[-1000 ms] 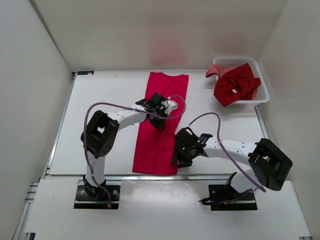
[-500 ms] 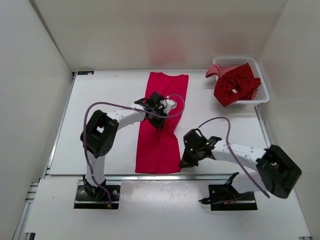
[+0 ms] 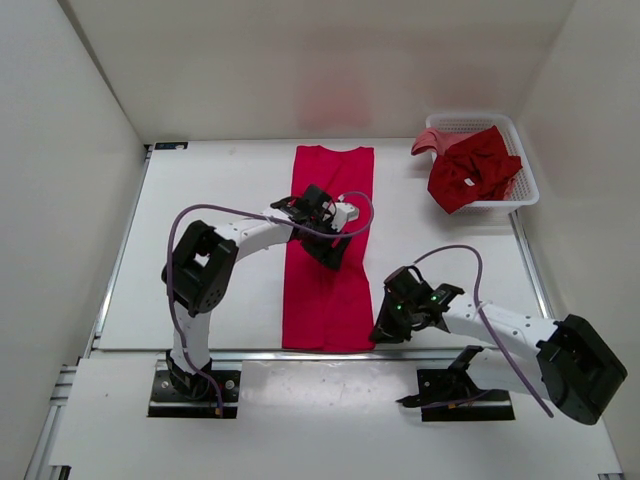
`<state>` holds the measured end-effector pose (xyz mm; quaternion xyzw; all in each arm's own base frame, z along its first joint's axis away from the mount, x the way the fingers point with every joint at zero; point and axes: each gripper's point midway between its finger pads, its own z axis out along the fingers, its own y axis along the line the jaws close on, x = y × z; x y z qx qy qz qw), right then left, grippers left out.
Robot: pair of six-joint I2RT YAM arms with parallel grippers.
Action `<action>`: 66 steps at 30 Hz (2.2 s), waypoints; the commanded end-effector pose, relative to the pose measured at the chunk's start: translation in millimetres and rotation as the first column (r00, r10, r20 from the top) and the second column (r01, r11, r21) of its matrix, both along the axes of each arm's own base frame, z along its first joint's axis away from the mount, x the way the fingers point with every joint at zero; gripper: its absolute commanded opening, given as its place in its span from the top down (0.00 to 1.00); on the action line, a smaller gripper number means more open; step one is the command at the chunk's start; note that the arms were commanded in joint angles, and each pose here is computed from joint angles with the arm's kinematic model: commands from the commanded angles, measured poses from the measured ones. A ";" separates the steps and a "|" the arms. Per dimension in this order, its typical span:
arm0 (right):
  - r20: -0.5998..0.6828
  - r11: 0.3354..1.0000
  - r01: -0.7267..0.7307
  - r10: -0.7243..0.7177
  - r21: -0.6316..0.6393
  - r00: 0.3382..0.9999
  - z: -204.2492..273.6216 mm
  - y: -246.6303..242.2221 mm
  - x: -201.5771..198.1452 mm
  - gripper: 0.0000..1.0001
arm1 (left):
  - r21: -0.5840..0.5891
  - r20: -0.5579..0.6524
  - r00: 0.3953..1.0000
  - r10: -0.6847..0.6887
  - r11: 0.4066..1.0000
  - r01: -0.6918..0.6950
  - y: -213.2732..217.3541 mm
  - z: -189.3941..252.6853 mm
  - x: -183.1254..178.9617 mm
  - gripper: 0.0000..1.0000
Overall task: Fold and stack the t-shirts
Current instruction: Rotate the tshirt 90 degrees, then grab the bottom of the folded rectangular tshirt with both arms
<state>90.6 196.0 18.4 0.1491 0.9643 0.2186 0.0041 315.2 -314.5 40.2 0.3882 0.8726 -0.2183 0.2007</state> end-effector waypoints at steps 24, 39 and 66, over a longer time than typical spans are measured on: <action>0.050 0.979 -0.186 0.191 -0.081 0.980 30.7 -16.5 6.4 0.61 | -0.136 -0.038 0.995 0.096 0.986 -0.101 139.6 65.1 -33.4 0.01; 0.052 0.965 -0.208 0.219 -0.162 0.974 5.5 -22.0 4.2 0.59 | -0.103 -0.116 0.991 -0.068 0.993 0.056 126.7 14.0 -166.4 0.01; 0.091 0.977 -0.176 0.188 -0.123 0.978 3.1 -18.0 2.9 0.59 | 0.004 -0.350 0.854 0.385 0.912 -0.409 130.5 -37.9 -218.2 0.55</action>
